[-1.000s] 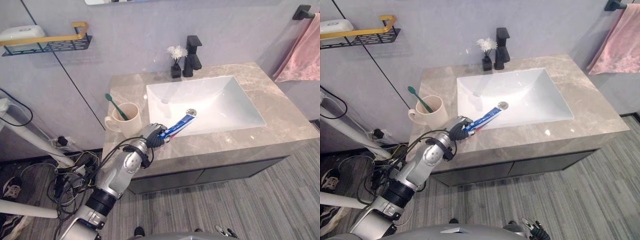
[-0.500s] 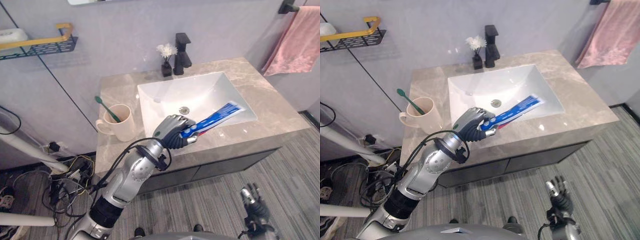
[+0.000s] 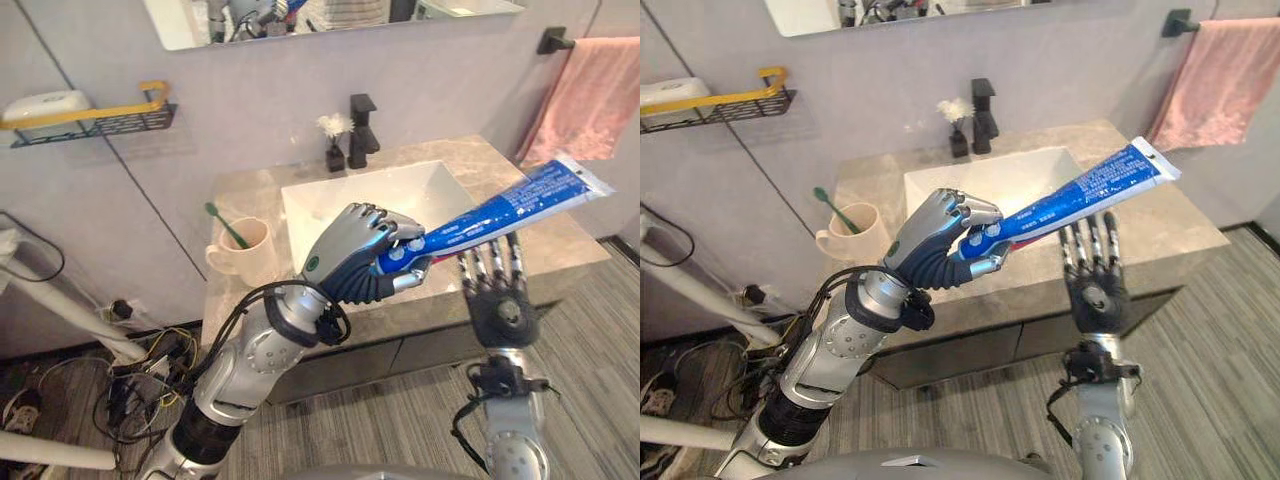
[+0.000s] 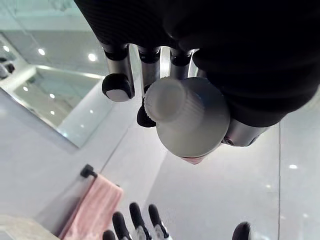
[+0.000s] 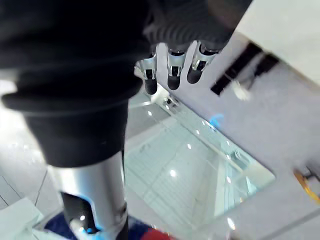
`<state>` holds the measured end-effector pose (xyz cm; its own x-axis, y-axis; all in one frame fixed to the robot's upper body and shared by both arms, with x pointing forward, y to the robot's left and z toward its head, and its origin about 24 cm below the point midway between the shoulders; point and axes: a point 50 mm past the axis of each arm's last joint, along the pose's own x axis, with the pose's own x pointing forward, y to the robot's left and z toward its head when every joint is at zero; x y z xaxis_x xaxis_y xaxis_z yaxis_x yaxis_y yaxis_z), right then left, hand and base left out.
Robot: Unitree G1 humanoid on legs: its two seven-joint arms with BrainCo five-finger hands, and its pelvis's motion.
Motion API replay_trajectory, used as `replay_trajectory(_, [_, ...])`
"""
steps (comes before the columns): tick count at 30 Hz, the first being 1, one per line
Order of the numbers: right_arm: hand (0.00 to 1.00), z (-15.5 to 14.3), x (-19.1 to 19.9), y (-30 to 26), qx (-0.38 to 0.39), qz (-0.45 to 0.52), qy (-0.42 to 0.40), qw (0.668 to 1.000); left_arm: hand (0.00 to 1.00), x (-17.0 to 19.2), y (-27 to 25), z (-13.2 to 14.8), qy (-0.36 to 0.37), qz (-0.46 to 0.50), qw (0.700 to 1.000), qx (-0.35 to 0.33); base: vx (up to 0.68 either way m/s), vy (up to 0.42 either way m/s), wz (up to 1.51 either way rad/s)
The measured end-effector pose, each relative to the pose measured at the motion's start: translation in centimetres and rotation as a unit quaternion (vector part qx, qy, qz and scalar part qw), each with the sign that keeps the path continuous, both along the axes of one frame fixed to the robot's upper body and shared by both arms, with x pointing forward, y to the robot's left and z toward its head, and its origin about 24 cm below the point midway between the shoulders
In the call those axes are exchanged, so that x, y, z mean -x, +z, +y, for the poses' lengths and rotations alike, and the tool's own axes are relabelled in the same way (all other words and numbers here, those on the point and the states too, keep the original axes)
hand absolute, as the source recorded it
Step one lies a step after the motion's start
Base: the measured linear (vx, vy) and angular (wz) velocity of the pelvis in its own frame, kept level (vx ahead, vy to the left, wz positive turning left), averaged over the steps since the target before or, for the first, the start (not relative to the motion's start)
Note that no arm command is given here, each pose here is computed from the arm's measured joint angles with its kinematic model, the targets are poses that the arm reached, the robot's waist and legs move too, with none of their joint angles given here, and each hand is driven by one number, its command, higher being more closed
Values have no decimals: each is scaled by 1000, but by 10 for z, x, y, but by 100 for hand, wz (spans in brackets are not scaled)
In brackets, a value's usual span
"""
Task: Organize washtable
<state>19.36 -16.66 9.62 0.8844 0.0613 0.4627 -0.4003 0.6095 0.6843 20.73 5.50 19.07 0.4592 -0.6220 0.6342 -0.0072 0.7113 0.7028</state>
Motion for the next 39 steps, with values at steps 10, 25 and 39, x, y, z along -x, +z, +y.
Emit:
replay_trajectory(10, [0, 38, -17, 21, -42, -43, 121, 991, 100, -6, 3, 11, 37, -13, 999, 30, -25, 7, 21])
replay_trajectory(25, [0, 40, -26, 30, -20, -54, 130, 990, 100, -11, -15, 18, 62, 23, 998, 18, -23, 0, 6])
replay_trajectory(39, [0, 44, -33, 28, -32, -42, 145, 988, 100, -4, -26, 13, 34, 39, 998, -18, -2, 0, 1])
